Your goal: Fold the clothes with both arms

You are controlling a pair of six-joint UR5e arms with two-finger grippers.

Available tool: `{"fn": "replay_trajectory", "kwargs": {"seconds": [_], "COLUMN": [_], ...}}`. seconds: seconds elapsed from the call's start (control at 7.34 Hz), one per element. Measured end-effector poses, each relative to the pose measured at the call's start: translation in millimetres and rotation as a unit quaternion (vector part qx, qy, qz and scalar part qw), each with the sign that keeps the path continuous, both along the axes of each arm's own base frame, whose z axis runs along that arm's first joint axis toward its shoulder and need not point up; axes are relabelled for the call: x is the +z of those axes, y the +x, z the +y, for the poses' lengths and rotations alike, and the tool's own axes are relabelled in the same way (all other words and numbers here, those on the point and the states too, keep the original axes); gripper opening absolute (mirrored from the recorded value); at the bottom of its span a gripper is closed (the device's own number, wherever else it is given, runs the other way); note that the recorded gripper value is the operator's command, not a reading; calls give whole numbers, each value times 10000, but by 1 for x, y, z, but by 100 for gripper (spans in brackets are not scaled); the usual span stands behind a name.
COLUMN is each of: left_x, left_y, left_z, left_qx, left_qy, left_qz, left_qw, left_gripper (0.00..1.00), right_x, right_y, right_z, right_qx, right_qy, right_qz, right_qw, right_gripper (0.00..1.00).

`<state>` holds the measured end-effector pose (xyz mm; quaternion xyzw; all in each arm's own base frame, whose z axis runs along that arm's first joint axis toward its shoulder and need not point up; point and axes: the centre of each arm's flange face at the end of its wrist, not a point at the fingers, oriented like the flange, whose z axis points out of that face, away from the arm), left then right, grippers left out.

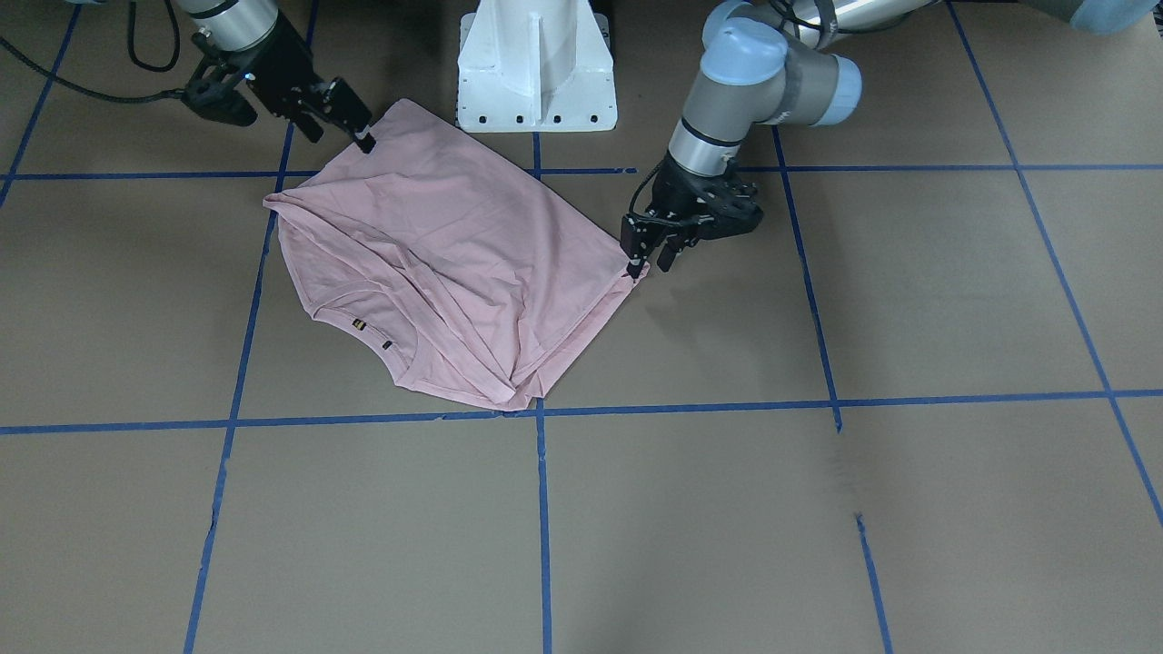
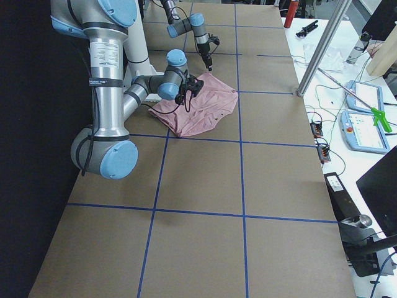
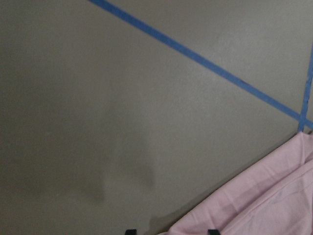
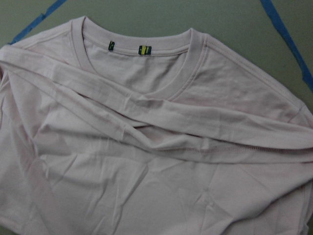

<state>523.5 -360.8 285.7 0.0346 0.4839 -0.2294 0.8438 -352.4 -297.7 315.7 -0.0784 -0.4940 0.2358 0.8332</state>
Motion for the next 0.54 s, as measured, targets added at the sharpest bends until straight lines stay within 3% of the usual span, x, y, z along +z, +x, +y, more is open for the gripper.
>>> {"fn": "replay_trajectory", "kwargs": {"seconds": [0.27, 0.41, 0.54], "left_x": [3, 6, 9], "left_y": [10, 12, 14], "left_z": [7, 7, 7], "left_qx": [51, 63, 67], "left_qy": [-15, -16, -17], "left_qz": [-151, -205, -239], "left_qw": [9999, 9998, 9997], "left_gripper": [57, 51, 23], "right_x": [3, 3, 3], "right_y": [-5, -5, -6], "right_z": [-6, -7, -7], "right_qx": [54, 61, 65], "right_qy": [2, 2, 2], "right_qz": [37, 41, 43], "right_qw": [10000, 10000, 10000], "right_gripper": [100, 100, 100]}}
